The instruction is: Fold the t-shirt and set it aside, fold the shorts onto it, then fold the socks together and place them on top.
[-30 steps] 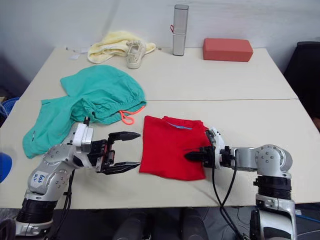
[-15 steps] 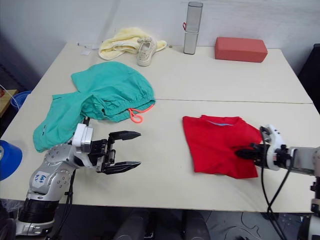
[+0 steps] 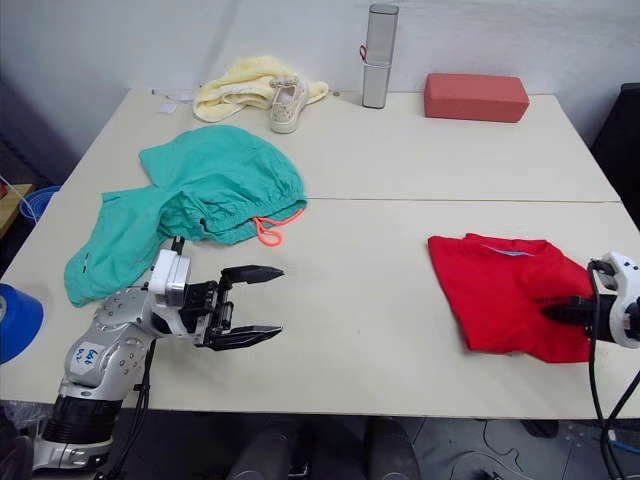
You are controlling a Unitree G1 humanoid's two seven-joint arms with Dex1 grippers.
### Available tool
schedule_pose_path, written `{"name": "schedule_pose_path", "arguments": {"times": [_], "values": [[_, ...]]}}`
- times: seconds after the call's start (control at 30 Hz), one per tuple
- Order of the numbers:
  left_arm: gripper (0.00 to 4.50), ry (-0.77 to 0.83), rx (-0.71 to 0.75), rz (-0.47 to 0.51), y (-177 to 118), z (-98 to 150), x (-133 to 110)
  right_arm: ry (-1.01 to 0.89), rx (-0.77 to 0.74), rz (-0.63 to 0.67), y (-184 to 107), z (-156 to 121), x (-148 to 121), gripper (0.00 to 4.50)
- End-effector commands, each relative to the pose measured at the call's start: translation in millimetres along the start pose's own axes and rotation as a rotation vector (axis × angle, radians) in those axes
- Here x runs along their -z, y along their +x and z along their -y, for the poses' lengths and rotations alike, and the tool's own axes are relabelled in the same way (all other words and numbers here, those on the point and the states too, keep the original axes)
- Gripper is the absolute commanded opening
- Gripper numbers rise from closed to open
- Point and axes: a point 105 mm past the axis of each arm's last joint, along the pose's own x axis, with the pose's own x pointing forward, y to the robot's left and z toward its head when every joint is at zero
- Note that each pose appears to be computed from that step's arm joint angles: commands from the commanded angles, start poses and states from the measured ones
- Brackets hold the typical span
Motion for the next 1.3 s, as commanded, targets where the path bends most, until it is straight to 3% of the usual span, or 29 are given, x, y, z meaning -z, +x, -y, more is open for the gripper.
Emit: {"name": "schedule_pose_path", "arguments": {"times": [0.03, 0.17, 0.43, 0.57, 0.73, 0.83, 1.0, 1.17, 1.3], "values": [[4.5, 0.039, 0.01, -0.002, -1, 2, -5, -0.036, 0.083, 0.017, -15, 16, -9, 0.04], [4.5, 0.037, 0.01, -0.005, -3, 3, -3, -0.031, 0.149, 0.068, -20, 30, -18, 0.04], [4.5, 0.04, 0.014, -0.004, -3, 0, -3, 0.022, 0.167, 0.035, -18, 37, -9, 0.04], [4.5, 0.038, 0.014, -0.004, -4, -1, -2, 0.026, 0.203, 0.08, -27, 44, -13, 1.1], [4.5, 0.033, 0.019, -0.005, -5, -1, -1, -0.119, 0.254, 0.146, -65, 55, -24, 2.87], [4.5, 0.029, 0.022, -0.006, -6, -1, 0, -0.237, 0.235, 0.194, -87, 52, -31, 2.87], [4.5, 0.015, 0.031, -0.005, -6, 2, 2, -0.439, 0.147, 0.475, -102, 31, -62, 2.87], [4.5, -0.005, 0.026, -0.013, -10, 6, 1, -0.69, -0.145, 0.705, -68, -40, -57, 2.87], [4.5, 0.008, -0.099, -0.058, -32, -3, -1, -0.712, -0.36, 0.662, -38, -86, -27, 2.87]]}}
